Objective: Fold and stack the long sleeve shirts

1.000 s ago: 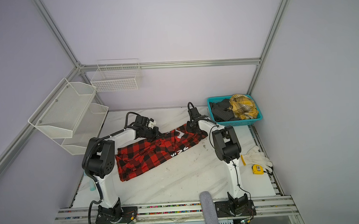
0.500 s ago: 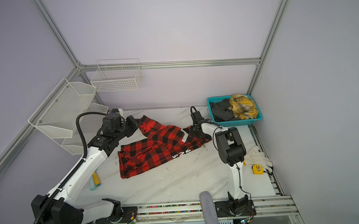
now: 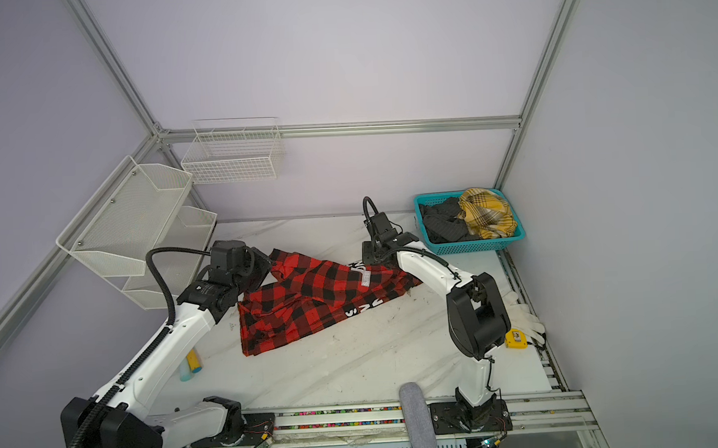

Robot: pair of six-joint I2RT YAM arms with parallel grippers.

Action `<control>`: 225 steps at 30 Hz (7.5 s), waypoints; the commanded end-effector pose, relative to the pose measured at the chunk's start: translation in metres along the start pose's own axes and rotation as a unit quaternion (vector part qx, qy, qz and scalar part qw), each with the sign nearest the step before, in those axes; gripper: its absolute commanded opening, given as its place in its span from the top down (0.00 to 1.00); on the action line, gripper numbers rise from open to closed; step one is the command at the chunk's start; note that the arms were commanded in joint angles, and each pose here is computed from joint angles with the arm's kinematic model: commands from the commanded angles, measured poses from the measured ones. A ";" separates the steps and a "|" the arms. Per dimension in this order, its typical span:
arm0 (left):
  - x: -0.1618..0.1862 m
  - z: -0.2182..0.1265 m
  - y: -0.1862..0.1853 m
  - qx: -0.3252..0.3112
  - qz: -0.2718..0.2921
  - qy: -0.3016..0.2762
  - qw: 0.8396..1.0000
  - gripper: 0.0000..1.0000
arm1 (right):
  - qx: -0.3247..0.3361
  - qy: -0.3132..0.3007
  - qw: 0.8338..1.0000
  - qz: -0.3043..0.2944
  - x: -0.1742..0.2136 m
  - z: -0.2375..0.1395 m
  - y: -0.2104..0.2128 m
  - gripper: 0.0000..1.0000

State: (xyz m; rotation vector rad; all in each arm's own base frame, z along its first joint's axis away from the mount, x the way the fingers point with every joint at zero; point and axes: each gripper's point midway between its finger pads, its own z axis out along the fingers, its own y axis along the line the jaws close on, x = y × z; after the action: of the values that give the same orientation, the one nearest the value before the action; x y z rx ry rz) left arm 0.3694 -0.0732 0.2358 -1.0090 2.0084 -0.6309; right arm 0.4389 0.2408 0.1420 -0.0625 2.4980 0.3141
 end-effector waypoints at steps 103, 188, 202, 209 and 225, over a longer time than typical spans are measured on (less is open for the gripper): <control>-0.045 0.000 0.164 -0.223 -0.021 -0.085 0.971 0.23 | 0.114 0.005 0.993 -0.004 -0.038 -0.007 -0.024 0.40; 0.191 0.076 0.010 -0.015 0.225 0.385 0.895 0.57 | 0.062 0.068 0.995 0.039 0.017 0.024 -0.011 0.50; 0.165 0.063 0.077 -0.077 0.213 0.367 0.902 0.53 | 0.017 0.096 0.992 0.076 0.100 -0.029 0.008 0.49; 0.185 0.071 0.111 -0.101 0.203 0.392 0.891 0.58 | -0.019 0.126 0.989 0.071 0.128 -0.012 0.035 0.56; 0.248 0.055 0.124 -0.068 0.206 0.457 0.862 0.61 | 0.072 0.140 0.984 0.087 0.146 0.012 0.011 0.63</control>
State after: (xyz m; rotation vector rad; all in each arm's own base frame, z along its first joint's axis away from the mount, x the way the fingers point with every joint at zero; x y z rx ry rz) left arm 0.2976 -0.2071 0.0316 -0.3078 2.9331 -0.8297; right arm 0.3226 0.2702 0.0382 0.1300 2.8290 0.2958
